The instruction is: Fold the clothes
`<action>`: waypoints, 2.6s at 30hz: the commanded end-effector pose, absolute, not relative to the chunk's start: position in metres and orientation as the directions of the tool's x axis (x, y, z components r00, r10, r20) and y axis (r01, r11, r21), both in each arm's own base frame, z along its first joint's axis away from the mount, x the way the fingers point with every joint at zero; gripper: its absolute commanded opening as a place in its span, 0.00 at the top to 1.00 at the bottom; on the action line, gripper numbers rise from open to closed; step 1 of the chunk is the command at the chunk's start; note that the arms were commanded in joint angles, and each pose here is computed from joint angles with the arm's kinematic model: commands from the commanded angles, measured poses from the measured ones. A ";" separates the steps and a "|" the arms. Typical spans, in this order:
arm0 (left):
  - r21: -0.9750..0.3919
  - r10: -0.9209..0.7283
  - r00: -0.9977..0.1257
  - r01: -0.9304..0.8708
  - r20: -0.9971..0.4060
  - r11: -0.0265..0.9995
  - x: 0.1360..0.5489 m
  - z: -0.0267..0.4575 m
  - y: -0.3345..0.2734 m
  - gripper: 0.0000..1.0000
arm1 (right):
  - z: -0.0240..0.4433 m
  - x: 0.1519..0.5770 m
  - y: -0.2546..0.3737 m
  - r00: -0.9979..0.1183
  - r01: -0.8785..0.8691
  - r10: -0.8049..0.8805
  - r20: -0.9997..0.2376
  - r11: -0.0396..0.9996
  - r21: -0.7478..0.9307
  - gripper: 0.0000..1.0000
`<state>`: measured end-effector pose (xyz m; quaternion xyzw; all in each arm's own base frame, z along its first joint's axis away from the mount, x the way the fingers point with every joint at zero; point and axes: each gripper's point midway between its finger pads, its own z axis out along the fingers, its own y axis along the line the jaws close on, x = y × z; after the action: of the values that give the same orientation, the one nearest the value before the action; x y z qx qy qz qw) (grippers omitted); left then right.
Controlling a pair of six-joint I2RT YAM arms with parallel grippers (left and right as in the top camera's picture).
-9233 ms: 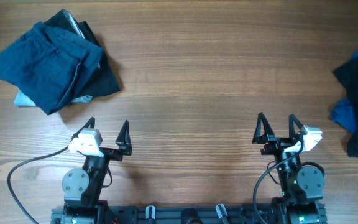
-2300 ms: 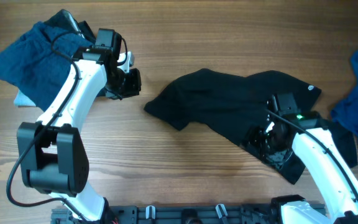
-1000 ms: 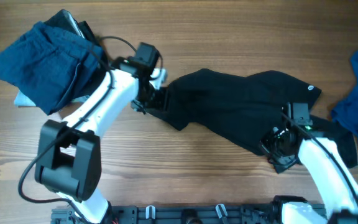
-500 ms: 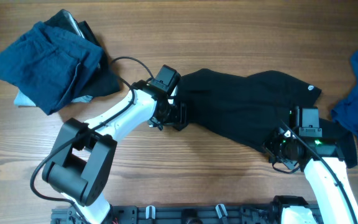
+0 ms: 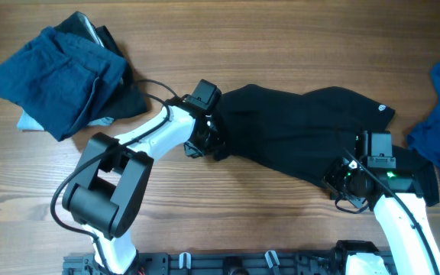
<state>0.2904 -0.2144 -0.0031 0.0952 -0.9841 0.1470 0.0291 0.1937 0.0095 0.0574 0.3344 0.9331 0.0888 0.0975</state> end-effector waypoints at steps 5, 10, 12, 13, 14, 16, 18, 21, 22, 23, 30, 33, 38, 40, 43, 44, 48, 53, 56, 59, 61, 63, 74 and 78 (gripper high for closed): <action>-0.277 -0.103 -0.991 -0.075 -0.088 0.958 0.311 0.096 -0.169 0.96 | 0.142 0.229 0.008 -0.774 0.493 0.570 -0.276 0.816 0.303 0.96; -0.279 -0.059 -0.886 0.081 -0.460 0.957 0.316 0.247 -0.148 0.96 | 0.219 0.245 0.007 -0.761 0.381 0.496 -0.418 0.864 0.330 0.96; -0.247 -0.065 -0.791 0.111 -0.609 0.963 0.310 0.306 -0.136 0.96 | 0.254 0.248 0.007 -0.731 0.354 0.490 -0.475 0.867 0.351 0.96; -0.242 -0.068 -0.739 0.131 -0.670 0.961 0.304 0.334 -0.131 0.96 | 0.276 0.249 0.007 -0.708 0.336 0.489 -0.510 0.868 0.365 0.96; -0.244 -0.068 -0.682 0.165 -0.728 0.956 0.294 0.365 -0.128 0.96 | 0.293 0.248 0.007 -0.690 0.323 0.488 -0.535 0.869 0.375 0.96; -0.257 -0.087 -0.614 0.194 -0.784 0.947 0.277 0.401 -0.122 0.96 | 0.323 0.245 0.007 -0.656 0.294 0.480 -0.583 0.873 0.388 0.96; -0.259 -0.096 -0.558 0.221 -0.824 0.940 0.259 0.431 -0.114 0.96 | 0.354 0.240 0.008 -0.624 0.245 0.446 -0.642 0.892 0.380 0.96; -0.251 -0.098 -0.497 0.252 -0.862 0.935 0.237 0.463 -0.104 0.96 | 0.397 0.228 0.008 -0.565 0.188 0.411 -0.716 0.909 0.373 0.96; -0.252 -0.101 -0.491 0.254 -0.865 0.934 0.234 0.467 -0.102 0.96 | 0.405 0.225 0.009 -0.552 0.181 0.410 -0.726 0.909 0.376 0.96; -0.248 -0.098 -0.482 0.259 -0.871 0.933 0.229 0.472 -0.100 0.96 | 0.412 0.221 0.009 -0.541 0.176 0.409 -0.734 0.909 0.377 0.96; -0.213 -0.070 -0.447 0.278 -0.892 0.937 0.212 0.489 -0.090 0.96 | 0.428 0.199 0.010 -0.535 0.155 0.383 -0.753 0.921 0.359 0.96; -0.212 -0.074 -0.435 0.278 -0.897 0.937 0.211 0.494 -0.089 0.96 | 0.429 0.196 0.011 -0.539 0.149 0.378 -0.753 0.922 0.356 0.96; -0.166 -0.014 -0.498 0.262 -0.867 0.951 0.232 0.473 -0.096 0.96 | 0.429 0.205 0.010 -0.541 0.151 0.378 -0.751 0.923 0.355 0.96; -0.136 0.005 -0.529 0.226 -0.848 0.964 0.253 0.461 -0.099 0.96 | 0.431 0.223 0.008 -0.534 0.153 0.377 -0.757 0.923 0.352 0.96; -0.066 0.073 -0.542 0.233 -0.837 0.970 0.305 0.444 -0.115 0.96 | 0.435 0.269 0.002 -0.506 0.154 0.369 -0.780 0.928 0.340 0.96; -0.034 0.100 -0.527 0.240 -0.844 0.970 0.336 0.439 -0.124 0.96 | 0.436 0.294 0.001 -0.494 0.142 0.358 -0.793 0.932 0.332 0.96; 0.034 0.139 -0.436 0.240 -0.889 0.970 0.406 0.443 -0.132 0.96 | 0.448 0.378 0.001 -0.404 0.046 0.284 -0.870 0.956 0.291 0.96; 0.140 0.198 -0.216 0.258 -0.956 0.956 0.425 0.517 -0.135 0.96 | 0.467 0.423 -0.003 -0.297 -0.012 0.211 -0.931 0.974 0.225 0.96; 0.155 0.203 -0.173 0.256 -0.964 0.954 0.418 0.534 -0.132 0.96 | 0.461 0.422 -0.022 -0.304 0.064 0.194 -0.933 0.981 0.183 0.96; 0.167 0.234 -0.238 0.268 -0.943 0.949 0.407 0.519 -0.128 0.96 | 0.443 0.415 -0.037 -0.368 0.129 0.166 -0.915 0.984 0.126 0.96; 0.148 0.244 -0.352 0.278 -0.903 0.949 0.398 0.491 -0.125 0.96 | 0.422 0.410 -0.037 -0.448 0.131 0.160 -0.880 0.985 0.112 0.96; 0.123 0.253 -0.478 0.286 -0.841 0.950 0.388 0.458 -0.123 0.96 | 0.394 0.402 -0.035 -0.551 0.131 0.149 -0.821 0.987 0.092 0.96; -0.090 0.191 -0.887 0.250 -0.421 0.964 0.339 0.328 -0.137 0.96 | 0.221 0.330 -0.011 -0.961 0.082 0.103 -0.255 0.992 0.093 0.93; -0.102 0.163 -0.893 0.225 -0.419 0.969 0.336 0.329 -0.136 0.96 | 0.218 0.317 -0.009 -0.972 0.086 0.105 -0.210 0.991 0.099 0.95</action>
<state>0.3388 -0.1433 0.3213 -0.1269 -0.9692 0.0771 -0.1964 0.3195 0.0031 0.2121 0.0530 0.9913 0.0714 0.0967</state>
